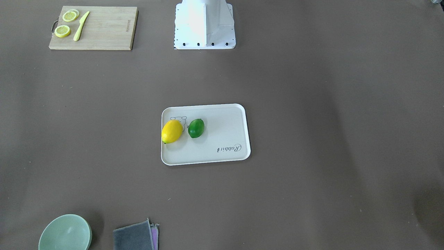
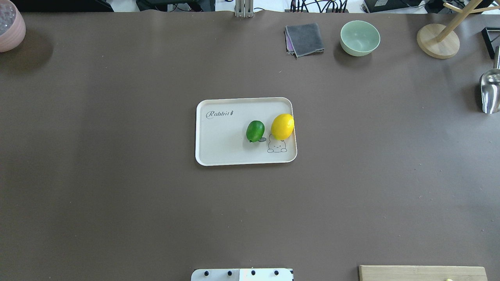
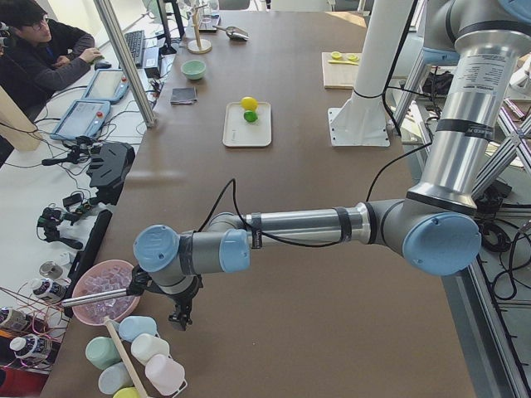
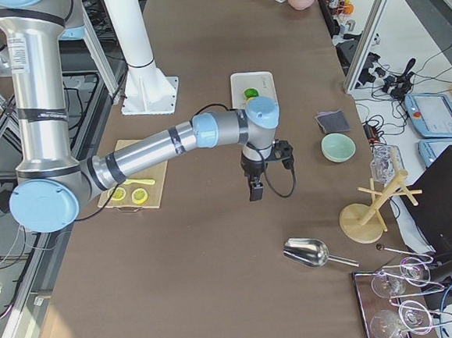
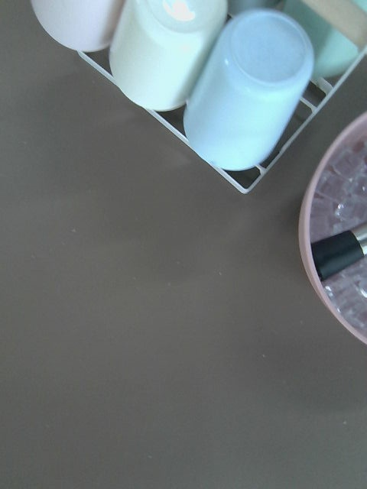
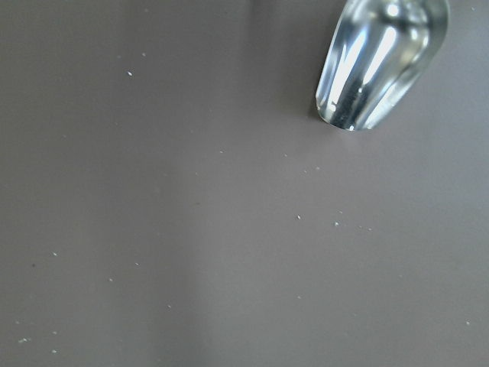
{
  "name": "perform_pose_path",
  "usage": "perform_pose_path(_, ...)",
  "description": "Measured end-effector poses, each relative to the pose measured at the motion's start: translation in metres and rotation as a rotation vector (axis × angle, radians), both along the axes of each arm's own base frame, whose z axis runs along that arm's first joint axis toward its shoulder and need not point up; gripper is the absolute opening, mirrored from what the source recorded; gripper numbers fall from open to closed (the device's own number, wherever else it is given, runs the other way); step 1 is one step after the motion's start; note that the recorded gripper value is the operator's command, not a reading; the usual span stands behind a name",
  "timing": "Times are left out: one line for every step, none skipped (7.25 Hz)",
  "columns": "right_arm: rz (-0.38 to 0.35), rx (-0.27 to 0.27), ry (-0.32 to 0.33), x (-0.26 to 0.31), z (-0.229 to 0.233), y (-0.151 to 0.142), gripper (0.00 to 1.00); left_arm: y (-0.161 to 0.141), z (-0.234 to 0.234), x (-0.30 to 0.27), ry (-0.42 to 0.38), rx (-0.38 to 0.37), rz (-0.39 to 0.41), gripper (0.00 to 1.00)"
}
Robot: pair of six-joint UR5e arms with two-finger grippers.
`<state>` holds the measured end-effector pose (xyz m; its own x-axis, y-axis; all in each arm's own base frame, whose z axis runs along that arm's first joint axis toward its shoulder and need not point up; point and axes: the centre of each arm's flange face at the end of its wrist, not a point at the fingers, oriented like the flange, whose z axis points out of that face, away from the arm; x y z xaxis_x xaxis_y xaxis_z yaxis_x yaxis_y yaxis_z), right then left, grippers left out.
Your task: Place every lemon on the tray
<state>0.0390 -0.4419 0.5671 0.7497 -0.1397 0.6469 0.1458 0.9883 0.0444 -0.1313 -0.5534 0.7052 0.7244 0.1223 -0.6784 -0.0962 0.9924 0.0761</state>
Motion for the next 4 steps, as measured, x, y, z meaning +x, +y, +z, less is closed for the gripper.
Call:
perform_pose_path(0.013, -0.016, -0.005, 0.027, 0.025, 0.02, 1.0, 0.03, 0.024, -0.011, -0.032, -0.023, 0.005, 0.98)
perform_pose_path(0.03, -0.043, -0.005, 0.041, 0.044, 0.035, 1.0, 0.051, 0.04, -0.017, -0.055, -0.044, 0.005, 0.98)
perform_pose_path(0.041, -0.072, -0.004, 0.047, 0.059, 0.044, 1.0, 0.063, 0.048, -0.019, -0.064, -0.059, 0.001, 0.98)
perform_pose_path(0.046, -0.089, -0.004, 0.049, 0.068, 0.048, 1.0, 0.066, 0.05, -0.02, -0.067, -0.083, -0.028, 0.98)
